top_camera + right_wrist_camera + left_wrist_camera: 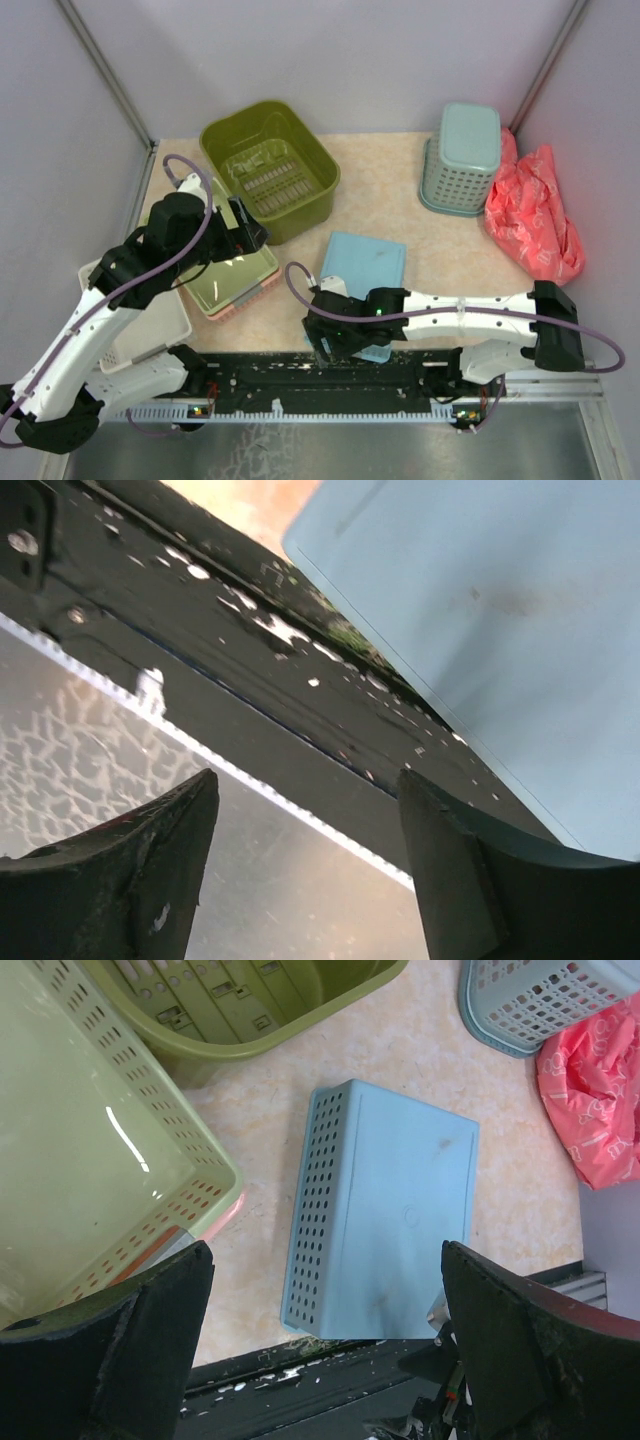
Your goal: Turn the large container upside down
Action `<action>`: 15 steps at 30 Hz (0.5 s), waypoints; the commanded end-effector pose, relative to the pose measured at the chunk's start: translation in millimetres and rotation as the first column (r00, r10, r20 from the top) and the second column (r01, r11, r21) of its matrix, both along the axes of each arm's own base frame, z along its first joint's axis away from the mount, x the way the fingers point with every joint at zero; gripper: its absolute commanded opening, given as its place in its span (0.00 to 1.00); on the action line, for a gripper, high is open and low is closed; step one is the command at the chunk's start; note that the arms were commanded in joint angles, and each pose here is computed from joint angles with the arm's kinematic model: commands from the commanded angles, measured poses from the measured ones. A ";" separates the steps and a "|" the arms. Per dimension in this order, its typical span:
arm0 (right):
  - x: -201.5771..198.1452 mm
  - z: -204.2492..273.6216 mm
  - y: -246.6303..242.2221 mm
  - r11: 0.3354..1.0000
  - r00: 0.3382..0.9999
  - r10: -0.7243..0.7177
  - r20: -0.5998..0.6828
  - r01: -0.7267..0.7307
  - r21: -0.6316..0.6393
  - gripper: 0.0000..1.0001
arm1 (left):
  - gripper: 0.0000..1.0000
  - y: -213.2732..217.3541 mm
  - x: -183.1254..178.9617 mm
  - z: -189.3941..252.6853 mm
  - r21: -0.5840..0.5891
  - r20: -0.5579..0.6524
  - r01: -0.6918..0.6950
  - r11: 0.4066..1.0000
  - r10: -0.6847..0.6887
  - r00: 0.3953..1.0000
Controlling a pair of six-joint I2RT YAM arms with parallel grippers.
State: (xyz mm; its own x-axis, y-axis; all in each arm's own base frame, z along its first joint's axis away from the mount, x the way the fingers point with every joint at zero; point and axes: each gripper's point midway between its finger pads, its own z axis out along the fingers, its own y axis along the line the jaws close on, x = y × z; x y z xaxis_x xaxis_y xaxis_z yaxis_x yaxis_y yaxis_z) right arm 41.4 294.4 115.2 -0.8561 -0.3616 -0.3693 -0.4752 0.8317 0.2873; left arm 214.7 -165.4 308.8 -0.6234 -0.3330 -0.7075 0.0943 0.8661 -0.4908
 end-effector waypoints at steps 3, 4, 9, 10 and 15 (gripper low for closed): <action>17.5 -8.9 16.1 0.994 0.995 -0.085 0.045 0.082 0.072 0.63 | 1.00 12.0 -4.0 3.0 0.003 0.010 -0.042 0.999 0.042 0.999; 24.5 -14.1 10.7 0.994 0.993 -0.102 0.055 0.099 0.053 0.61 | 1.00 12.0 -4.0 3.1 0.002 0.012 -0.042 0.999 0.042 0.999; 65.0 -20.9 -18.5 0.985 0.978 -0.173 0.119 0.175 -0.001 0.57 | 1.00 9.8 -3.3 2.7 0.000 0.015 -0.032 0.999 0.032 0.999; 76.5 -20.0 -26.8 0.981 0.970 -0.187 0.155 0.192 -0.019 0.57 | 1.00 9.5 -3.2 3.1 -0.001 0.017 -0.031 1.000 0.031 0.999; 135.0 -11.2 -66.7 0.940 0.917 -0.301 0.260 0.331 -0.078 0.57 | 1.00 7.0 -1.0 2.8 -0.008 0.024 -0.027 1.000 0.027 0.999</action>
State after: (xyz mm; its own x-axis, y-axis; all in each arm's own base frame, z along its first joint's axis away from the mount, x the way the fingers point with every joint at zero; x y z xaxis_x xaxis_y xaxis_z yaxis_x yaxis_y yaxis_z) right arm 127.8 256.9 85.3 -0.8764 -0.1826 -0.4456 -0.2883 0.9401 0.1819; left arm 211.8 -157.6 309.6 -0.6098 -0.3450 -0.7135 0.0775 0.8700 -0.4868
